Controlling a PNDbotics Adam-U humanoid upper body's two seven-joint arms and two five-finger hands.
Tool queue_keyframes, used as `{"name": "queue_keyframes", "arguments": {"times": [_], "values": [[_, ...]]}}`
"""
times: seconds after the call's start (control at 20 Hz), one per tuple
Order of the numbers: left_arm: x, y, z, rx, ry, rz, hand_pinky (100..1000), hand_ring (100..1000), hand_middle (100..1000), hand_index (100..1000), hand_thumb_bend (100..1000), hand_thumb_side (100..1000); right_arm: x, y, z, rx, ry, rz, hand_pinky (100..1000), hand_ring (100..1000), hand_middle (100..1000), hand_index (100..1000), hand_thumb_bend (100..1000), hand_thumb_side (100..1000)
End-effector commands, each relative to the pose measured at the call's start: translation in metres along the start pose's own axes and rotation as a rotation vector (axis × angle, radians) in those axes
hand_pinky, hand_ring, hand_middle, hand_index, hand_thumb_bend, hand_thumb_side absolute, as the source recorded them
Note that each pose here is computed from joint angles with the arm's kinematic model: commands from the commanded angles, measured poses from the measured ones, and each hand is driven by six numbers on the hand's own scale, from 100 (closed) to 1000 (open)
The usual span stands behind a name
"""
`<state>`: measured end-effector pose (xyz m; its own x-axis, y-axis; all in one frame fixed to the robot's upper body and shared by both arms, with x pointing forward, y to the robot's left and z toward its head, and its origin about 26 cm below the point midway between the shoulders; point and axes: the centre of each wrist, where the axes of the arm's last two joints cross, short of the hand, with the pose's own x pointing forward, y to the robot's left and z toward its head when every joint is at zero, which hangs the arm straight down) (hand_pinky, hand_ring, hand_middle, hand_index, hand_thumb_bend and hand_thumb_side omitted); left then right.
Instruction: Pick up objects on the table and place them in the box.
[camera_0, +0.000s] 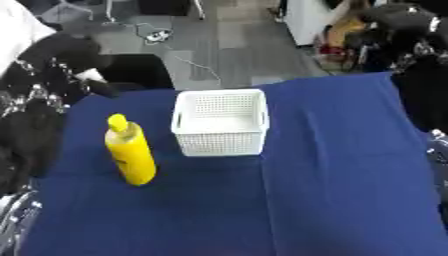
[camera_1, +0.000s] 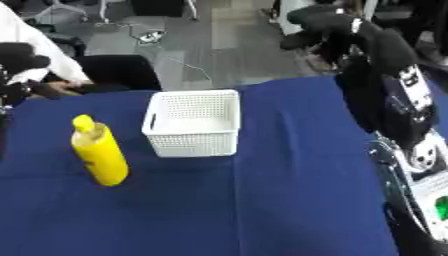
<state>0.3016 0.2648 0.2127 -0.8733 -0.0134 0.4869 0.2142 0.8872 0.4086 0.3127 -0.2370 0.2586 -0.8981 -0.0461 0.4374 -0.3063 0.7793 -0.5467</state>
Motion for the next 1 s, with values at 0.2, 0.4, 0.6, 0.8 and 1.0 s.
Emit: {"name": "queue_keyframes", "arguments": {"times": [0.2, 0.4, 0.6, 0.8, 1.0], "values": [[0.013, 0.02, -0.009, -0.072, 0.011, -0.167, 652, 807, 844, 944, 280, 992, 0.005, -0.005, 0.003, 0.017, 0.012, 0.028, 846, 719, 792, 802, 266, 1000], [0.017, 0.025, -0.013, -0.081, 0.024, -0.234, 676, 814, 861, 947, 277, 994, 0.004, -0.005, 0.005, 0.016, 0.022, 0.024, 847, 719, 792, 802, 266, 1000], [0.021, 0.032, -0.019, -0.093, 0.024, -0.286, 609, 829, 896, 960, 270, 998, 0.004, -0.004, 0.006, 0.023, 0.028, 0.021, 847, 719, 792, 802, 267, 1000], [0.027, 0.041, -0.024, -0.135, 0.038, -0.366, 686, 852, 909, 955, 255, 1000, 0.004, -0.004, 0.006, 0.024, 0.03, 0.02, 847, 719, 792, 802, 265, 1000], [0.029, 0.043, -0.023, -0.201, 0.102, -0.45, 695, 853, 913, 958, 247, 1000, 0.004, -0.004, 0.005, 0.014, 0.027, 0.018, 847, 720, 792, 802, 262, 1000]]}}
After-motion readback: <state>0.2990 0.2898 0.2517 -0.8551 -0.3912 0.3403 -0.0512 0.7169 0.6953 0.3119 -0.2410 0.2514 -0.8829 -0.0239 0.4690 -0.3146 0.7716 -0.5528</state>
